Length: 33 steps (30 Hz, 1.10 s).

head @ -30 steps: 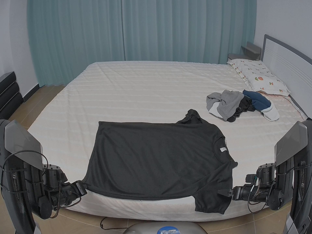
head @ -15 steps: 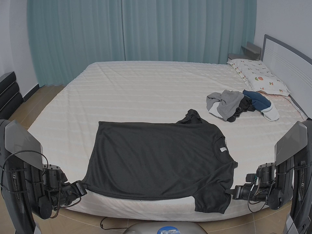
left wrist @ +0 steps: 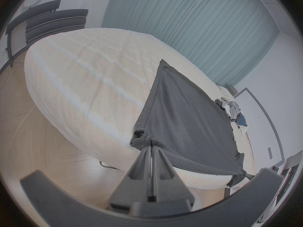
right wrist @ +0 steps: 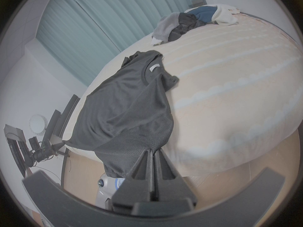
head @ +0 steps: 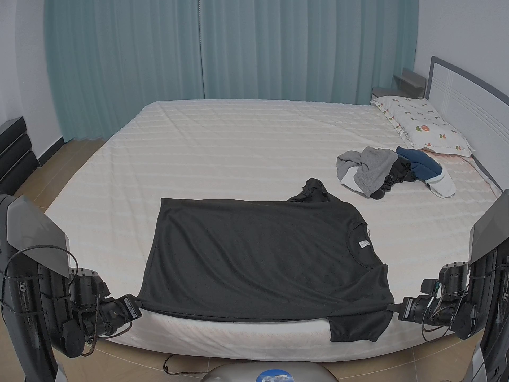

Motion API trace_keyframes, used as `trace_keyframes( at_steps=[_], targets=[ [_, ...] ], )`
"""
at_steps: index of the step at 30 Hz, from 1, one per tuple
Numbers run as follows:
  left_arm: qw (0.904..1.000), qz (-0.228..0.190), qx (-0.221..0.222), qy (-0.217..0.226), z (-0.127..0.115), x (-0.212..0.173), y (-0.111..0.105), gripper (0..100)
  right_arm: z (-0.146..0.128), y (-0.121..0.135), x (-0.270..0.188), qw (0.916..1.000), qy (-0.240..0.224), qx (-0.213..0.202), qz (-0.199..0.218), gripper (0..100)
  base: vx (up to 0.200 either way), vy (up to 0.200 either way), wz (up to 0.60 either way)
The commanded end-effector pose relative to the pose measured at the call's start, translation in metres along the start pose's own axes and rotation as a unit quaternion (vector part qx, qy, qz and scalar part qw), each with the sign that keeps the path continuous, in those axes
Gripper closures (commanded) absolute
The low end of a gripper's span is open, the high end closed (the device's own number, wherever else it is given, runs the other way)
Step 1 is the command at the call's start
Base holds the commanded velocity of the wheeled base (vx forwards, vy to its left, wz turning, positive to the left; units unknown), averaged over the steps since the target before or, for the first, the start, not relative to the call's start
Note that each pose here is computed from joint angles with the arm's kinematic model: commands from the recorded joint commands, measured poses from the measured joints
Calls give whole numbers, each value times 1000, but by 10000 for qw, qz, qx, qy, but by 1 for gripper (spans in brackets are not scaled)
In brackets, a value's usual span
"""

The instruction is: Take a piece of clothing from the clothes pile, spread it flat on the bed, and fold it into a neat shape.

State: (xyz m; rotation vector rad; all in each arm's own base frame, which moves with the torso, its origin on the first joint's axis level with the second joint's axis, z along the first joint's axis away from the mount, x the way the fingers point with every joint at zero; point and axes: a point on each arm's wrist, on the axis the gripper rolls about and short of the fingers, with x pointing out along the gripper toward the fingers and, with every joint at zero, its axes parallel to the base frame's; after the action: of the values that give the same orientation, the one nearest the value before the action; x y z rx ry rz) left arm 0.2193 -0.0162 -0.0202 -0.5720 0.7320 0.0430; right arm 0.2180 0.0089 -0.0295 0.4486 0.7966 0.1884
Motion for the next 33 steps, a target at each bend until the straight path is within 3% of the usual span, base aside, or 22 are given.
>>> trace_keyframes(
  at_steps=[1,12,17,24,33],
  targets=[
    [10000,50,-2,-46,1,-6,1,100,1,2,-10,10000,-10,21,-76,100,0,0,0],
    [9968,476,507,383,-3,-22,2,100,-6,11,-24,9984,512,-124,-197,100,0,0,0],
    [9915,671,811,763,-9,-30,4,100,-10,11,-30,9962,717,-197,-450,100,0,0,0],
    [9897,692,930,842,-9,-37,3,100,-12,13,-38,9949,867,-180,-488,100,0,0,0],
    [9943,-129,557,900,2,-27,7,100,-12,13,-37,9949,883,-189,-439,100,0,0,0]
  ],
)
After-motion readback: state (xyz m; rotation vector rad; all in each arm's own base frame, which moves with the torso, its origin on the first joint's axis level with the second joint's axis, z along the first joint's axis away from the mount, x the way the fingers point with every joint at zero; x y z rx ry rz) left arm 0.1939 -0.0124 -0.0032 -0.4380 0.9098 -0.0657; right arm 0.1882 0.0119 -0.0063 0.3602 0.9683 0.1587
